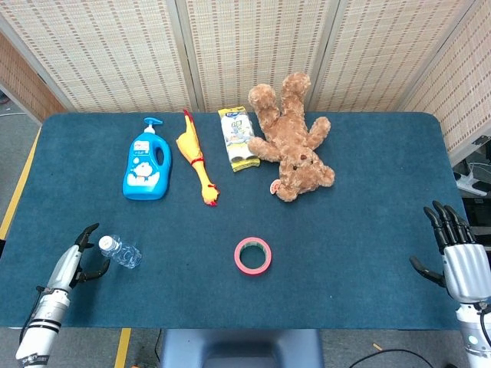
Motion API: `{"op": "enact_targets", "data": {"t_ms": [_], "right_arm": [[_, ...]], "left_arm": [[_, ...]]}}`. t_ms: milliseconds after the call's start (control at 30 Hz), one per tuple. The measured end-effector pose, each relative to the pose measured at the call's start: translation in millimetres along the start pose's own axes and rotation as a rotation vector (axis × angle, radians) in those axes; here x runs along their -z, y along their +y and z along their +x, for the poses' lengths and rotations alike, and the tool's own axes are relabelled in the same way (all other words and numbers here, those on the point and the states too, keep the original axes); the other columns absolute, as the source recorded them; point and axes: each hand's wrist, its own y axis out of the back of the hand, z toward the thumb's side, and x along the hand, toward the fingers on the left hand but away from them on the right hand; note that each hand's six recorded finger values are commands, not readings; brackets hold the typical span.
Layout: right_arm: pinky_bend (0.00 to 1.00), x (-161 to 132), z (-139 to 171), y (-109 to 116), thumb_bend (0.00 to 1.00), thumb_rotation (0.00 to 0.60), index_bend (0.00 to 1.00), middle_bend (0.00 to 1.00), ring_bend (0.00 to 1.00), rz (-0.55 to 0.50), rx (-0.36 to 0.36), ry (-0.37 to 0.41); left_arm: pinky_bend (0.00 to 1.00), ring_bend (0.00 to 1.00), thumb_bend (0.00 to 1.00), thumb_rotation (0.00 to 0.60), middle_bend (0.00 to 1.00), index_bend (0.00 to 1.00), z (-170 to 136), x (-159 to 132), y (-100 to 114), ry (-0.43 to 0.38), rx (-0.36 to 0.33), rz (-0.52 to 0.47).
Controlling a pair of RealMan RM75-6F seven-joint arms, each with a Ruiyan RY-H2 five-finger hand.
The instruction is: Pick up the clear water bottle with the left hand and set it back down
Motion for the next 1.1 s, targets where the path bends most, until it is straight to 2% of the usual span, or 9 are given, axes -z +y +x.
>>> {"op": "enact_targets", "data": {"t_ms": [100,467,767,933,1100], "right_arm": [[0.16,-1,0,0,0.1,0.6,0.0,0.0,0.0,-0.002,-0.002,0.005],[0.16,-1,1,-2,0.1,0.6,0.0,0.0,0.0,0.002,-0.016,0.008],[0.16,-3,0,-5,0.1,0.6,0.0,0.0,0.0,0.005,-0.033,0.013],[0.16,-2,-1,-5,0.1,0.6,0.0,0.0,0.0,0.001,-0.041,0.014],[0.16,-2,-1,-5,0.1,0.6,0.0,0.0,0.0,-0.002,-0.043,0.014]], "left_arm": [[0.2,0.01,0.38,0.6,0.0,0.0,0,-10,-8,-0.025,0.027,-0.05],[0.2,0.01,0.38,0.6,0.0,0.0,-12,-21,-18,-0.046,0.13,-0.109],[0.2,0.02,0.38,0.6,0.05,0.01,-5,-30,-34,-0.077,0.112,-0.215],[0.2,0.1,0.38,0.6,0.16,0.12,5,-33,-44,-0.09,0.056,-0.281],[0.2,0.3,0.43,0.6,0.39,0.36,13,-33,-47,-0.087,-0.042,-0.353]]}}
